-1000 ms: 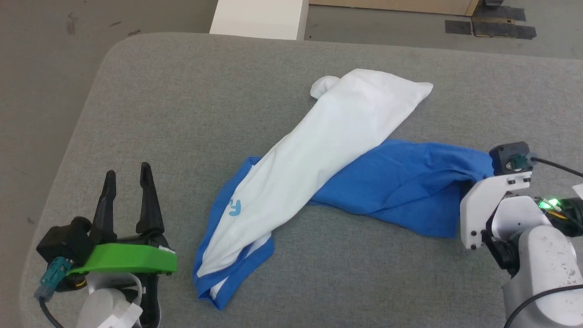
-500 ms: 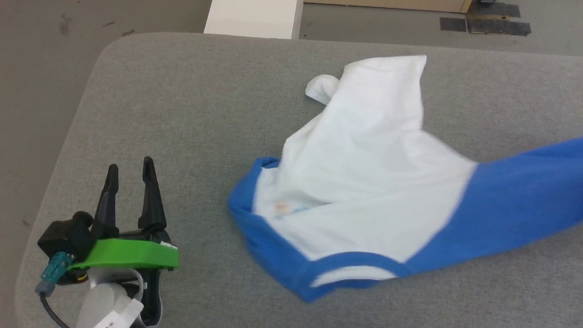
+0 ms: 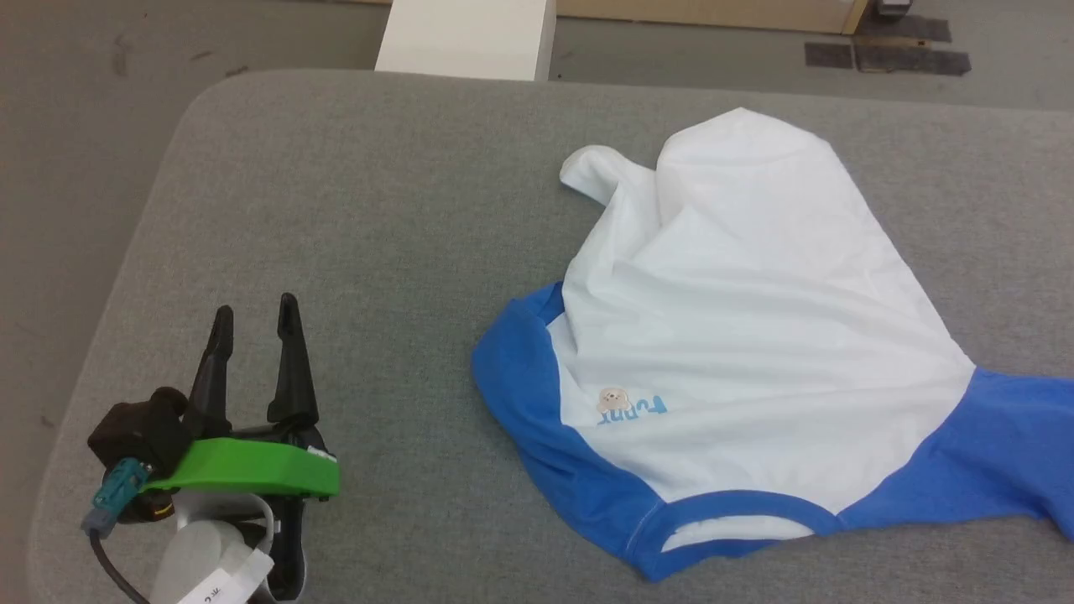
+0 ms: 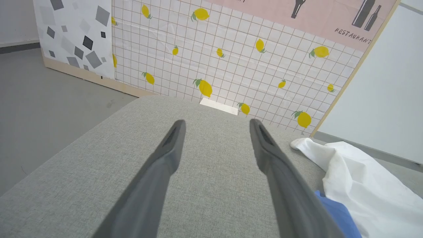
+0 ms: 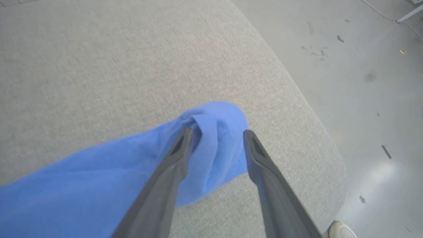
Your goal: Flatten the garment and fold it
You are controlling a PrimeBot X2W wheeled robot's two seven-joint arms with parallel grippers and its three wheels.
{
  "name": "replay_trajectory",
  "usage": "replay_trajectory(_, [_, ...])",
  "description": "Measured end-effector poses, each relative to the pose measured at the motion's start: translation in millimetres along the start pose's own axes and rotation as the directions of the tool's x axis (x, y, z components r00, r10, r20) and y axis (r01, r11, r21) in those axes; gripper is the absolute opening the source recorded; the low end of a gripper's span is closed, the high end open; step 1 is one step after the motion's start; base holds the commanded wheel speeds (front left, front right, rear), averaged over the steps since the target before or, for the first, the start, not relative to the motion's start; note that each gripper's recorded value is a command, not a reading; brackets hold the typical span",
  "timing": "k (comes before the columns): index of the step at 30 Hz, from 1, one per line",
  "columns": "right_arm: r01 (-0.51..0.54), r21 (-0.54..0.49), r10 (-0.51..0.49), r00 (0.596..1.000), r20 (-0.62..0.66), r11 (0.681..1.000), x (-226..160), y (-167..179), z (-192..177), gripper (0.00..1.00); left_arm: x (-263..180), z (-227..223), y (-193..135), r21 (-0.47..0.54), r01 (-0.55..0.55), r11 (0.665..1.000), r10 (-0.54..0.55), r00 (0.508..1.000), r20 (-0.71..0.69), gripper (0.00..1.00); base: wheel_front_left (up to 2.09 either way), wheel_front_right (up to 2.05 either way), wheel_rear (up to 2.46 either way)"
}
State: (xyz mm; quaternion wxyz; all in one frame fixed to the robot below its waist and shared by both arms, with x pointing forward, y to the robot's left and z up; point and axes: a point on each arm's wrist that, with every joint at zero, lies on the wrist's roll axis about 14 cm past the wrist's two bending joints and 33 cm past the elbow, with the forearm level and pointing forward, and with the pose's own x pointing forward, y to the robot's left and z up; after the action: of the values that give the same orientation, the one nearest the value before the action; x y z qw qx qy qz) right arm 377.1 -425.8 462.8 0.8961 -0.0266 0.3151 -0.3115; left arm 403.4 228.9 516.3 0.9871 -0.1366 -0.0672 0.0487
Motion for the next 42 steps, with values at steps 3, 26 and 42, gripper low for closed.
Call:
replay_trajectory(3, [-0.075, 0.012, 0.073, 0.984, 0.16, 0.997, -16.5, 20.1, 32.4, 1.0, -1.6, 3.2, -4.7, -0.005, 0.013, 1.0, -0.013, 1.0, 0.003, 1.0, 0.0, 0.0, 0.0])
replay_trajectory(26, [-0.375, 0.081, 0.334, 0.89, 0.31, 0.923, -73.2, 92.8, -2.5, 1.0, -0.7, -119.8, -103.3, 0.044, 0.34, 0.939, -0.173, 0.583, -0.794, 1.0, 0.0, 0.0, 0.0])
replay_trajectory(42, [-0.333, 0.074, 0.305, 0.918, 0.253, 0.94, -57.8, 87.3, -27.3, 1.0, 6.9, -157.1, -98.1, 0.053, 0.286, 0.957, -0.115, 0.538, -0.835, 0.0, 0.0, 0.0, 0.0])
